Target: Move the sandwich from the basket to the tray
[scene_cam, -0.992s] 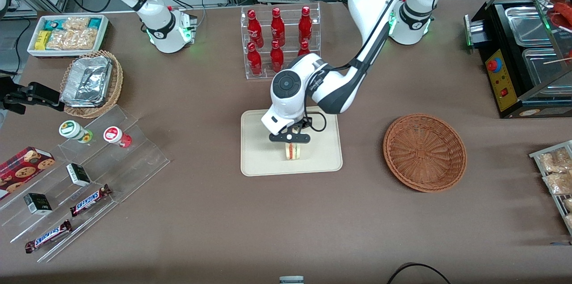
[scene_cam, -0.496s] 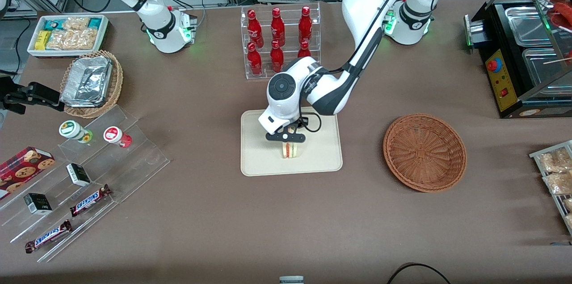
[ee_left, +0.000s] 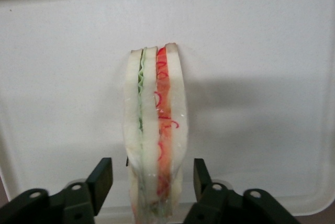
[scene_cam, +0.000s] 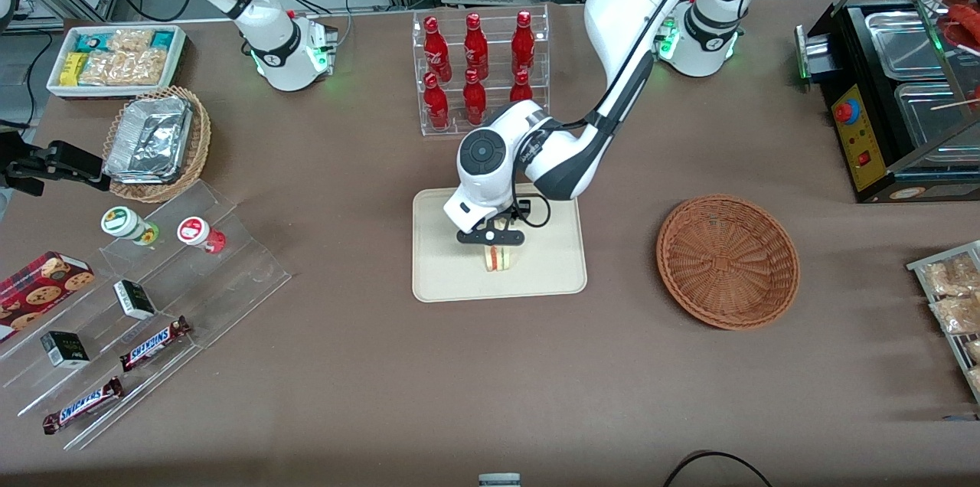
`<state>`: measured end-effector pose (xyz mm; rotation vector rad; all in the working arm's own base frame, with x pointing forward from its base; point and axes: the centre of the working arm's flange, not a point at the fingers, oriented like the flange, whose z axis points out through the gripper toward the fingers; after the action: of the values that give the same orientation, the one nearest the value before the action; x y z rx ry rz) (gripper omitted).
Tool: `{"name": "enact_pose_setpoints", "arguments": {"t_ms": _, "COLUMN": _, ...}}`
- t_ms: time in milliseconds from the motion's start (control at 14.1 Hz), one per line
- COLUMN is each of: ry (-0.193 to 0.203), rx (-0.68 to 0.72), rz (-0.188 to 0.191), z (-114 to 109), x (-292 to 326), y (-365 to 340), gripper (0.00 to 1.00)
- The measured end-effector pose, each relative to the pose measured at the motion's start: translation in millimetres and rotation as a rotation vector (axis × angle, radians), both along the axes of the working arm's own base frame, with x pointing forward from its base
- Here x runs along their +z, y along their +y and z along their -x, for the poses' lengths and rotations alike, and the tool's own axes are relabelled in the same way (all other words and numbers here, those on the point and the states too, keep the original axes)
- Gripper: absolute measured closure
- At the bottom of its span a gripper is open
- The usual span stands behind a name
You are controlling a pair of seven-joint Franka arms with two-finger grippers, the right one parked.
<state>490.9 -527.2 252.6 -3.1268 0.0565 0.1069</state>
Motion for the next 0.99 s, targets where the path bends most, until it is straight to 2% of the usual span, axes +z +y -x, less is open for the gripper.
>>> {"name": "enact_pose_setpoints", "arguments": {"t_ms": 142, "ry": -0.015, "rx": 0.013, "rz": 0.009, "z": -6, "x": 24, "y": 1, "gripper": 0.02}}
{"name": "enact_pose_setpoints", "arguments": {"t_ms": 354, "ry": -0.033, "rx": 0.044, "rz": 0.006, "z": -16, "x": 86, "y": 16, "gripper": 0.0}}
{"name": "enact_pose_setpoints", "arguments": {"t_ms": 567, "ry": -0.043, "rx": 0.124, "rz": 0.004, "z": -37, "x": 155, "y": 61, "gripper": 0.0}}
{"name": "enact_pose_setpoints", "arguments": {"t_ms": 992, "ry": -0.053, "rx": 0.237, "rz": -0.087, "z": -57, "x": 249, "y": 159, "gripper": 0.0}}
